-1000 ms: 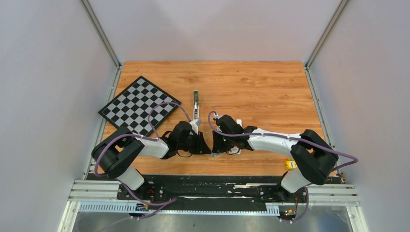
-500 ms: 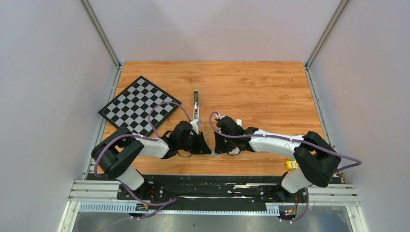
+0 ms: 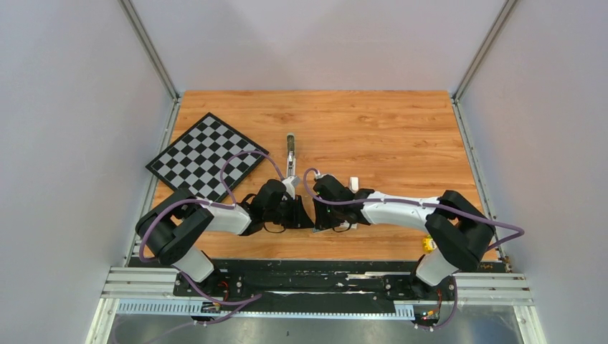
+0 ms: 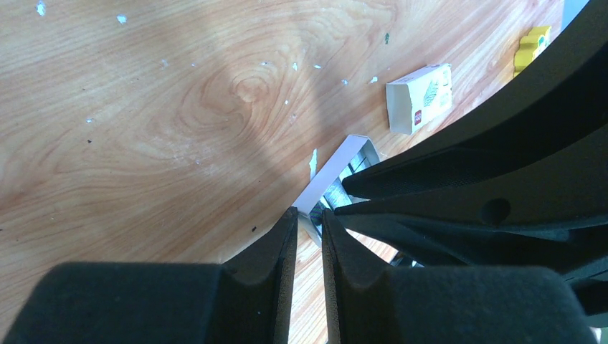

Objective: Load the staples into the stapler

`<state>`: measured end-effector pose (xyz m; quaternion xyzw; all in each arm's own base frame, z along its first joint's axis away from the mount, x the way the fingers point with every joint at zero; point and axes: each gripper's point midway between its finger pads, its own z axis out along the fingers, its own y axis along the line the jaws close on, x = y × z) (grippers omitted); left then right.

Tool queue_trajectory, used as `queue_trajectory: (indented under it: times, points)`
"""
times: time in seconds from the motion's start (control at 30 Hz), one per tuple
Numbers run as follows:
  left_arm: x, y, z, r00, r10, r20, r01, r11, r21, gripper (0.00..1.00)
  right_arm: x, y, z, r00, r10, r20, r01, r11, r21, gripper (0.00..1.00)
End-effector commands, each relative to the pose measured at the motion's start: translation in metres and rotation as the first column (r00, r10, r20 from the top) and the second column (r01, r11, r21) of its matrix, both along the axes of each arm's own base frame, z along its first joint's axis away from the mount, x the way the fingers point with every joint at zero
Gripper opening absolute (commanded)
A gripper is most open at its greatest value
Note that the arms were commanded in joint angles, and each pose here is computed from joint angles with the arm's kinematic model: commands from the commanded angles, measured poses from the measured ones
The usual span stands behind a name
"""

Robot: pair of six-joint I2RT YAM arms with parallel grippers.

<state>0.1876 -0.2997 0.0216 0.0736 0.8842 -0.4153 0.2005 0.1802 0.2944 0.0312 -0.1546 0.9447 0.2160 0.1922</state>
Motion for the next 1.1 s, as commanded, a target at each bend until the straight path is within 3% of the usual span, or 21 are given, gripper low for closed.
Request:
queue_trajectory:
  times: [0.0, 0.3, 1.07]
  points:
    - [-0.001, 0.001, -0.004, 1.0, -0.005, 0.009, 0.005, 0.999, 0.035, 0.2, -0.001, 0.0, -0.003, 1.0, -0.018, 0.0, 0.018, 0.998, -0.055, 0.24]
    - [-0.001, 0.003, -0.005, 1.0, -0.004, 0.015, 0.004, 0.999, 0.044, 0.2, 0.0, -0.011, -0.006, 0.999, -0.03, 0.023, 0.033, 0.991, -0.133, 0.22]
    - [0.0, 0.001, -0.002, 1.0, -0.007, 0.02, 0.007, 0.999, 0.045, 0.2, -0.001, -0.004, -0.008, 0.999, 0.019, 0.037, -0.013, 0.987, -0.16, 0.23]
